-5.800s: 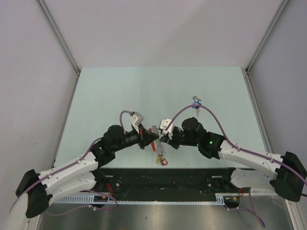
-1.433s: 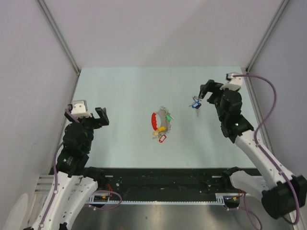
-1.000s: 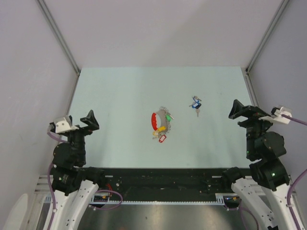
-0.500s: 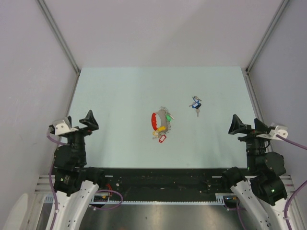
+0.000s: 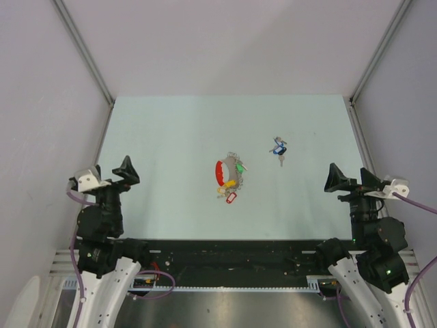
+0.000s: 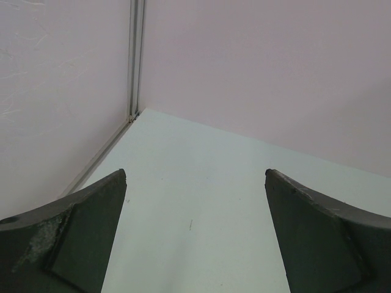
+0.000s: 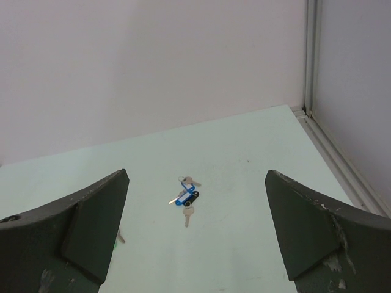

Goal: Put the keys on the keyring

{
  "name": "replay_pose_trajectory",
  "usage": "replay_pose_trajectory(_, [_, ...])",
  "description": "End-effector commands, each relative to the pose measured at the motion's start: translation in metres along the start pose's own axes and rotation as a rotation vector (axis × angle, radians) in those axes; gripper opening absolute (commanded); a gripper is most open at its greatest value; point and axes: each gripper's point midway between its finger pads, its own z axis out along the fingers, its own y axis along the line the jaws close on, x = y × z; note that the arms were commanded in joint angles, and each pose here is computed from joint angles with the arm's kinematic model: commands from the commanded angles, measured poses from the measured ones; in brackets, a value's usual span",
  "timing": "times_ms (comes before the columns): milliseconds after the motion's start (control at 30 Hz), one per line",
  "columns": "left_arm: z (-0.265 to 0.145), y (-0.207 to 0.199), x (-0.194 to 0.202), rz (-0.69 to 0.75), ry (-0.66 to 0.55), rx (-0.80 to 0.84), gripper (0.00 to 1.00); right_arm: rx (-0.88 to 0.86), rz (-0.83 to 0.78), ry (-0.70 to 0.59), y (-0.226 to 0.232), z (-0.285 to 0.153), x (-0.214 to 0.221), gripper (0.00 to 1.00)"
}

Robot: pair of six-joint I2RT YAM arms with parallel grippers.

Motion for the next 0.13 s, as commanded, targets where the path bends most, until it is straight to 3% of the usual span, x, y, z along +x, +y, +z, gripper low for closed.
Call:
replay_pose_trajectory(0, [0.0044, -0.0022, -0.0067, -0.023, -0.031, 0.003, 1.0, -0.003, -0.006, -0.018, 0.0014, 0.0024, -0.0063, 1.0])
replay_pose_trajectory(100, [0.005, -0.0039, -0.0048, -0.019, -0.019, 0.011, 1.0, -0.002, -0.007, -0.014, 0.0022, 0.0043, -0.0049, 1.0])
